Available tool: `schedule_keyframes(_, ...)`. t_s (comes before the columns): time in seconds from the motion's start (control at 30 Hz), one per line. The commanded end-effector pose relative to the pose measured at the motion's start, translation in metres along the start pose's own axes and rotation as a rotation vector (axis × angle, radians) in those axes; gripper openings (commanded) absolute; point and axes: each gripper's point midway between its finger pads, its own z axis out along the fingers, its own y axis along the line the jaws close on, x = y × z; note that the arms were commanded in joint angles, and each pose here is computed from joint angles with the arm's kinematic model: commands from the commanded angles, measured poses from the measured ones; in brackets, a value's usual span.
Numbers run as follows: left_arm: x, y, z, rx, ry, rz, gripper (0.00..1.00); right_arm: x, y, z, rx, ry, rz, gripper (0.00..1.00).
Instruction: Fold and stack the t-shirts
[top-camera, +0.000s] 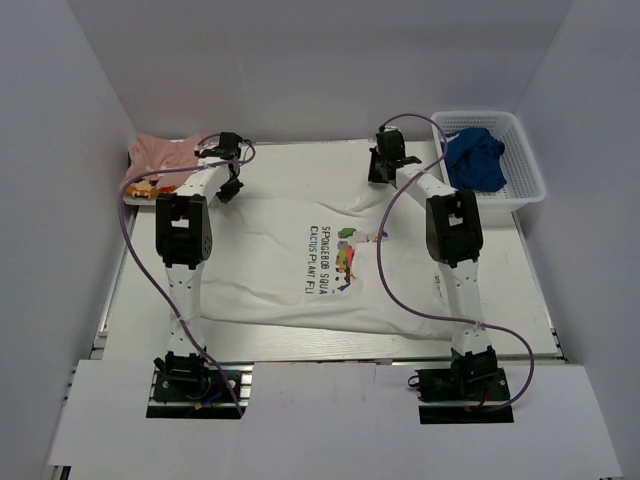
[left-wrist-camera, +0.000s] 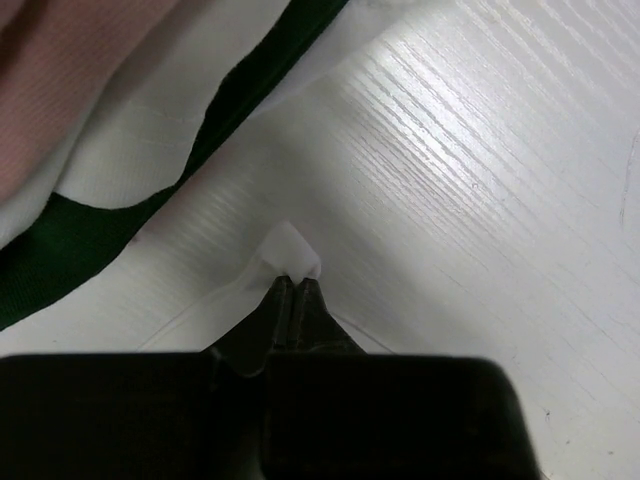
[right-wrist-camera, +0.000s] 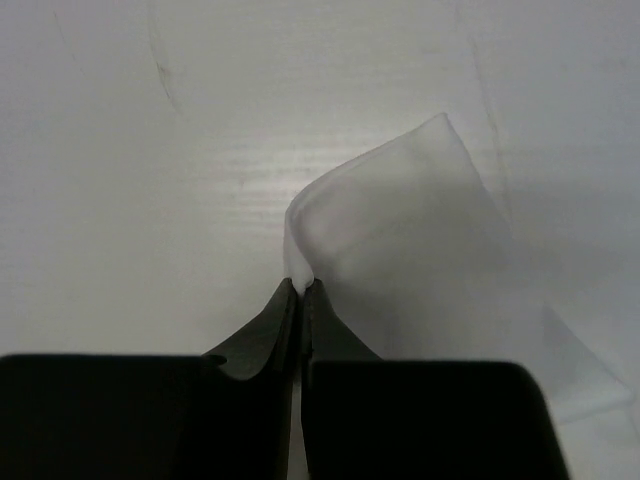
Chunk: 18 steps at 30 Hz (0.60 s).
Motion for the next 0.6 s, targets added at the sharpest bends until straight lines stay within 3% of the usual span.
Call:
schedule_keyframes(0.0,0.017,0.029,-0.001,-0.088,0.036,0.031,0.00,-0.045,0.004,-0.056,0.011,-0.100,0.027,0.00)
schedule_keyframes(0.13,0.001,0.034,-0.038,-0.088,-0.085,0.025,0.00,-0.058,0.008,-0.121,-0.017,-0.151,0.075,0.00)
schedule_keyframes(0.17,0.005,0.033,-0.046,-0.074,-0.093,0.029,0.00,0.006,-0.005,-0.116,0.012,-0.030,0.103,0.00)
schedule_keyframes(0.2,0.010,0.042,-0.057,-0.069,-0.085,0.013,0.00,-0.016,-0.001,-0.150,-0.015,-0.104,0.129,0.00)
schedule_keyframes(0.23,0.007,0.042,-0.061,-0.050,-0.106,-0.002,0.00,-0.019,0.003,-0.158,-0.044,-0.146,0.152,0.00)
schedule_keyframes(0.27,0.007,0.046,-0.066,-0.042,-0.114,-0.008,0.00,0.039,-0.008,-0.157,-0.019,-0.039,0.187,0.00)
schedule_keyframes(0.33,0.008,0.056,-0.081,-0.027,-0.129,-0.029,0.00,0.025,-0.007,-0.195,-0.035,-0.104,0.217,0.00)
schedule_keyframes(0.37,0.021,0.062,-0.083,-0.035,-0.114,-0.009,0.00,0.060,-0.016,-0.197,-0.010,-0.042,0.229,0.00)
schedule_keyframes(0.4,0.022,0.061,-0.089,-0.020,-0.125,-0.010,0.00,0.044,-0.010,-0.224,-0.044,-0.104,0.246,0.00)
schedule_keyframes(0.57,0.031,0.068,-0.118,0.058,-0.174,-0.039,0.00,0.080,-0.023,-0.275,-0.026,-0.090,0.281,0.00)
